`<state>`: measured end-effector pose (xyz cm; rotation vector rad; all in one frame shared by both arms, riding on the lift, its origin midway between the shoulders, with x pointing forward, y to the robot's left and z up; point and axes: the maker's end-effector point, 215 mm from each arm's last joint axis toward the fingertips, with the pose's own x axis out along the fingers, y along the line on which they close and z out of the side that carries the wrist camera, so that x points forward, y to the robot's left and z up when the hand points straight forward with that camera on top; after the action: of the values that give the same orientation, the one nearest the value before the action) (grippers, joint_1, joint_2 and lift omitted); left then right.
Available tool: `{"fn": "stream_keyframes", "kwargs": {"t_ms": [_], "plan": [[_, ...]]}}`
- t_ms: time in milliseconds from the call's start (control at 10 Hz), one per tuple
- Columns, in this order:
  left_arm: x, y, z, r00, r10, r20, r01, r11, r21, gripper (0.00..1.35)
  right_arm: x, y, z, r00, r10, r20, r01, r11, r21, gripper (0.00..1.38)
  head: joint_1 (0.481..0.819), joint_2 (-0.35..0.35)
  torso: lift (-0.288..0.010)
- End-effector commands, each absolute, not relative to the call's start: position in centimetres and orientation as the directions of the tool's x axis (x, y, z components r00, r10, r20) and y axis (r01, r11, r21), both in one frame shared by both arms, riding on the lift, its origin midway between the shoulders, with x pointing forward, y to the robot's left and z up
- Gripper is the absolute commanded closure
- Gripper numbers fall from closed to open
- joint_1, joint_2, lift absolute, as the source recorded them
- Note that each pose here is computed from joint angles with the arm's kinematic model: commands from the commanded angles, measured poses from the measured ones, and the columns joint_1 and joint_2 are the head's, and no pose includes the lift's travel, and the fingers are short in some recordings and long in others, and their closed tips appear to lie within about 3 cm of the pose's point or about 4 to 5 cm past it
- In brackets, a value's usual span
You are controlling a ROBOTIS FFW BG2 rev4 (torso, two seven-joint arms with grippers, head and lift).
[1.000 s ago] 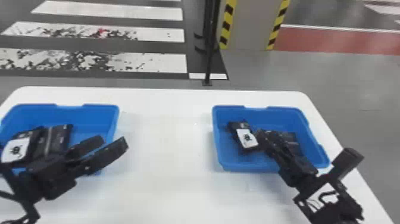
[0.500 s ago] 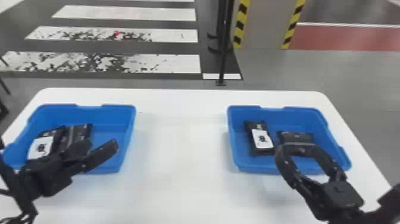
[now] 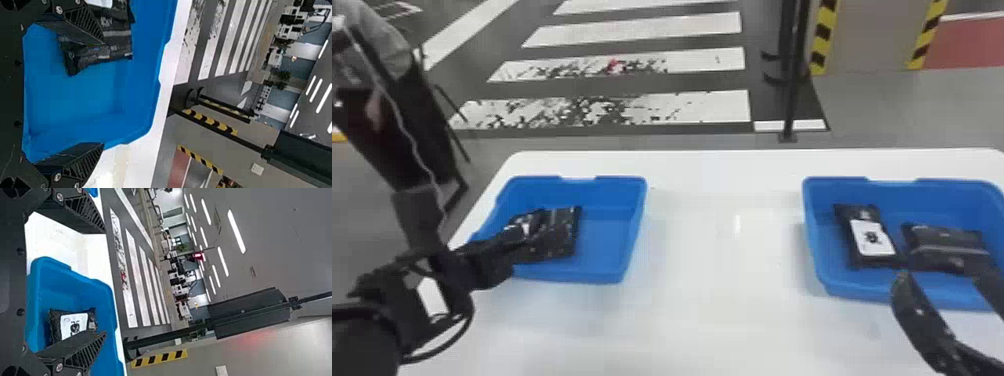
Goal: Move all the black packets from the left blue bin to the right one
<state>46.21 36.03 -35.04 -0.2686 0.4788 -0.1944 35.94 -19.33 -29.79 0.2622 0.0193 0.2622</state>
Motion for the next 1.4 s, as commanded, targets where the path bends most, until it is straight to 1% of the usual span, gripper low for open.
{"fn": "stream_keyframes", "kwargs": {"t_ms": [0, 200, 400, 500, 700, 800, 900, 1000, 1200, 1300], "plan": [[46.8, 37.4, -35.9, 0.854, -0.214, -0.475, 0.079, 0.955, -0.288, 0.15, 35.4, -19.1, -29.6, 0.965, 0.261, 0.013, -0.255, 0.928, 0.271, 0.12, 0.695, 0.223, -0.185], [48.4, 38.8, -36.4, 0.842, -0.167, -0.514, 0.026, 0.962, -0.270, 0.15, 35.2, -19.1, -29.7, 0.965, 0.264, 0.010, -0.256, 0.926, 0.278, 0.12, 0.695, 0.253, -0.185], [50.0, 40.2, -37.5, 0.812, -0.126, -0.570, -0.031, 0.966, -0.257, 0.15, 35.1, -19.0, -29.8, 0.964, 0.265, 0.009, -0.256, 0.922, 0.290, 0.12, 0.695, 0.265, -0.185], [51.4, 39.6, -38.7, 0.790, -0.147, -0.595, -0.028, 0.961, -0.274, 0.15, 35.1, -19.0, -29.8, 0.964, 0.267, 0.007, -0.257, 0.921, 0.291, 0.12, 0.695, 0.272, -0.185], [53.2, 36.7, -40.8, 0.733, -0.213, -0.646, 0.018, 0.956, -0.294, 0.15, 35.0, -19.0, -30.1, 0.963, 0.269, -0.001, -0.257, 0.919, 0.299, 0.12, 0.695, 0.260, -0.185], [53.3, 36.1, -41.5, 0.716, -0.227, -0.660, 0.016, 0.950, -0.311, 0.15, 35.1, -18.8, -30.1, 0.963, 0.271, 0.001, -0.258, 0.918, 0.302, 0.12, 0.695, 0.238, -0.185], [52.8, 36.3, -42.3, 0.693, -0.209, -0.690, -0.006, 0.955, -0.295, 0.15, 35.2, -18.8, -30.0, 0.962, 0.271, 0.002, -0.259, 0.916, 0.306, 0.12, 0.695, 0.222, -0.185], [52.2, 36.3, -43.1, 0.672, -0.197, -0.714, -0.021, 0.958, -0.285, 0.16, 35.1, -18.8, -30.4, 0.962, 0.274, -0.005, -0.258, 0.914, 0.314, 0.12, 0.695, 0.220, -0.185], [52.0, 36.8, -43.5, 0.658, -0.160, -0.736, -0.047, 0.967, -0.251, 0.17, 35.1, -18.7, -30.9, 0.961, 0.275, -0.015, -0.256, 0.910, 0.327, 0.12, 0.695, 0.226, -0.185], [52.3, 37.4, -43.4, 0.658, -0.143, -0.739, -0.062, 0.968, -0.242, 0.22, 35.2, -18.7, -31.1, 0.960, 0.278, -0.018, -0.256, 0.908, 0.333, 0.12, 0.695, 0.230, -0.185]]}}
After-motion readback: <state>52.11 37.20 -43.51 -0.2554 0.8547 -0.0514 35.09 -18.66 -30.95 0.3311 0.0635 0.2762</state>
